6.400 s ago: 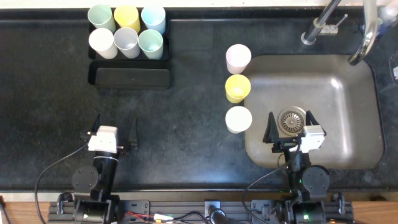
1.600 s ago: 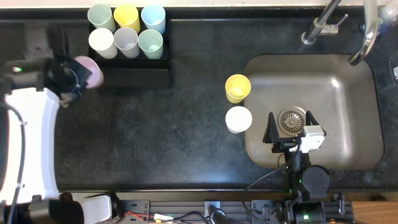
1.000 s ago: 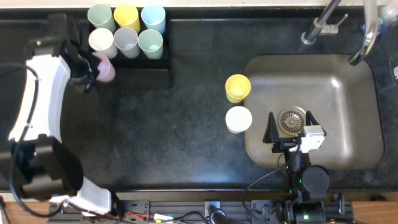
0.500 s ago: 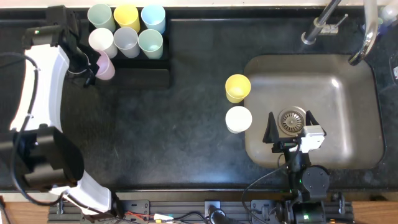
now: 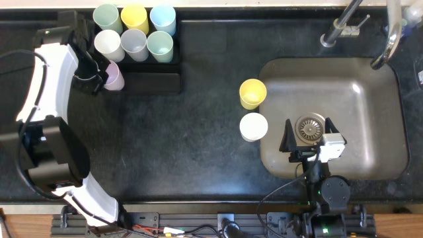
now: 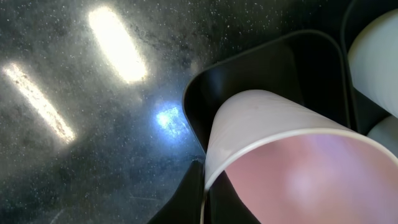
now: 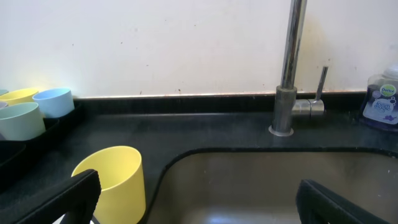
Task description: Store Cups
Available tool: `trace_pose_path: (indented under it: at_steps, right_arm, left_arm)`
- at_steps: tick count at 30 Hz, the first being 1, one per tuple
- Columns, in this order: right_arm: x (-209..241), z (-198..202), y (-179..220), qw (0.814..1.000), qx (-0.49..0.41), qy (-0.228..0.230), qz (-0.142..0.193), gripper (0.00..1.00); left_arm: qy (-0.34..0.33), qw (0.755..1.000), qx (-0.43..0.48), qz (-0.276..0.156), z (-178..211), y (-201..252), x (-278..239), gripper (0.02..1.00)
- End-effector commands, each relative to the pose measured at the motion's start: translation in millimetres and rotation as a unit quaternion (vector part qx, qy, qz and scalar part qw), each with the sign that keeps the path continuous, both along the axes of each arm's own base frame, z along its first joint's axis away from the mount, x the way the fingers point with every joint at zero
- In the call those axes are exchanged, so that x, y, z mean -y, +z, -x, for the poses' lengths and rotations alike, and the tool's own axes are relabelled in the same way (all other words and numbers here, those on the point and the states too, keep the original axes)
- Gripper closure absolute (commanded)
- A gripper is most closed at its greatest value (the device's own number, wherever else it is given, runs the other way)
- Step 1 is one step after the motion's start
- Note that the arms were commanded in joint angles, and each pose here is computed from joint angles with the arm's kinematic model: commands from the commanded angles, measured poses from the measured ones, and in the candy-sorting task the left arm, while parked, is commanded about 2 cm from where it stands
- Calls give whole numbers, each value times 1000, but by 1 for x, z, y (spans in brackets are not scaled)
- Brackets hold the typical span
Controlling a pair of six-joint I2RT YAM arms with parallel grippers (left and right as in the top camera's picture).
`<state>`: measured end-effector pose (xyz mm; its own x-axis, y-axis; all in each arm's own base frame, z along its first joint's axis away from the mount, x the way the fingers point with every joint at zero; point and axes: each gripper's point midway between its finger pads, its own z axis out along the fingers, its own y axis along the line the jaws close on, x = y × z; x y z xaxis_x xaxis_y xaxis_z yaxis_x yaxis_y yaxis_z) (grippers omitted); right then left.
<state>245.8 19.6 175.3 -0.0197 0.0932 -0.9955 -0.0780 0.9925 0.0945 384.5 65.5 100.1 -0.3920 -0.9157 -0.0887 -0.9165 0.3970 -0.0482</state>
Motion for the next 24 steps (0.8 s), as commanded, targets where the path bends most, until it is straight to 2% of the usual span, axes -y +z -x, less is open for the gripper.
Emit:
trace_pose_path:
  at_steps: [1, 16, 17, 19, 20, 21, 22, 24]
  right_arm:
    - [-1, 0, -4, 1000, 0, 2, 3, 3]
    - [-1, 0, -4, 1000, 0, 2, 3, 3]
    - [-1, 0, -4, 1000, 0, 2, 3, 3]
    - [-1, 0, -4, 1000, 0, 2, 3, 3]
    - [-1, 0, -4, 1000, 0, 3, 3, 3]
    - [-1, 0, -4, 1000, 0, 3, 3, 3]
    - [-1, 0, -4, 1000, 0, 3, 3, 5]
    - [-1, 0, -4, 1000, 0, 2, 3, 5]
  left_arm:
    - [17, 1000, 3, -13, -3, 2, -13, 982]
    - [18, 1000, 2, 3, -11, -13, -11, 982]
    - [18, 1000, 2, 3, -11, -13, -11, 941]
    - [18, 1000, 1, 2, -10, -13, -11, 763]
    - [18, 1000, 1, 2, -10, -13, -11, 649]
    - [18, 1000, 1, 2, -10, -13, -11, 492]
    - [18, 1000, 2, 2, -10, -12, -11, 20]
    - [18, 1000, 8, 1, -10, -8, -12, 20]
